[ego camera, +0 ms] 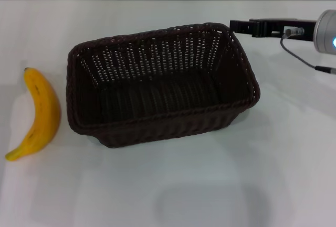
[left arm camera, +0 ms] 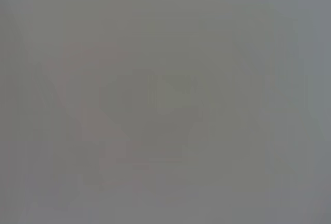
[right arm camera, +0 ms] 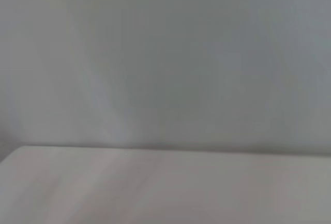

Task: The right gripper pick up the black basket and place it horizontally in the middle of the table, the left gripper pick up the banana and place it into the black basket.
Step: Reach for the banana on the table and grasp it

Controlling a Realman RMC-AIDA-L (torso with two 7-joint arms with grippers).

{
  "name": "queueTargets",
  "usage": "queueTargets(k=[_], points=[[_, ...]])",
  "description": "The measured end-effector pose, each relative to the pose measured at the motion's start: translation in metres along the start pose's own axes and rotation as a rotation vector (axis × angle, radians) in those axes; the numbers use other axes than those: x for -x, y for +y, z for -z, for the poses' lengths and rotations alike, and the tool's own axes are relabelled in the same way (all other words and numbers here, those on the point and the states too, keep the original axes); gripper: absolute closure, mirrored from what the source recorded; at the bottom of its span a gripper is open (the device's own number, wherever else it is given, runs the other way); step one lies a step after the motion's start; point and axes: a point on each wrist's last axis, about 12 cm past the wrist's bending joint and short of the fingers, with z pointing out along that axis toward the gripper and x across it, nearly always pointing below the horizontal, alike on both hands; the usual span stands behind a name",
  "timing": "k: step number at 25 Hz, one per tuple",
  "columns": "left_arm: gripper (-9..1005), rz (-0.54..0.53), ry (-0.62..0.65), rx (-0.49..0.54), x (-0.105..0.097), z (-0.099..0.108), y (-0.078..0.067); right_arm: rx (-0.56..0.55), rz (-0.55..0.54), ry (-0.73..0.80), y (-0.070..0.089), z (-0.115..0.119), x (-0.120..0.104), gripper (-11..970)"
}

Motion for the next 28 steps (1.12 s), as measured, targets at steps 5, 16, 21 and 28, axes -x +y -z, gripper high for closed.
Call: queueTargets(k=[5,16,21,28], points=[[120,-0.005,0.005,0.004,-0.001,0.001,0.001,-0.086,0.13,-0.092,-0.014,0.005,0.003,402],[120,-0.031,-0.016,-0.007,0.001,0.001,-0.002,-0.386,0.362,-0.294,-0.054,0.025,0.01,108],[120,-0.052,-0.022,-0.027,0.003,0.001,-0.005,-0.574,0.377,-0.403,-0.073,0.028,0.006,102],[120,-0.054,-0.076,-0.055,0.01,-0.004,-0.009,-0.789,0.334,-0.561,-0.093,0.039,-0.01,108]])
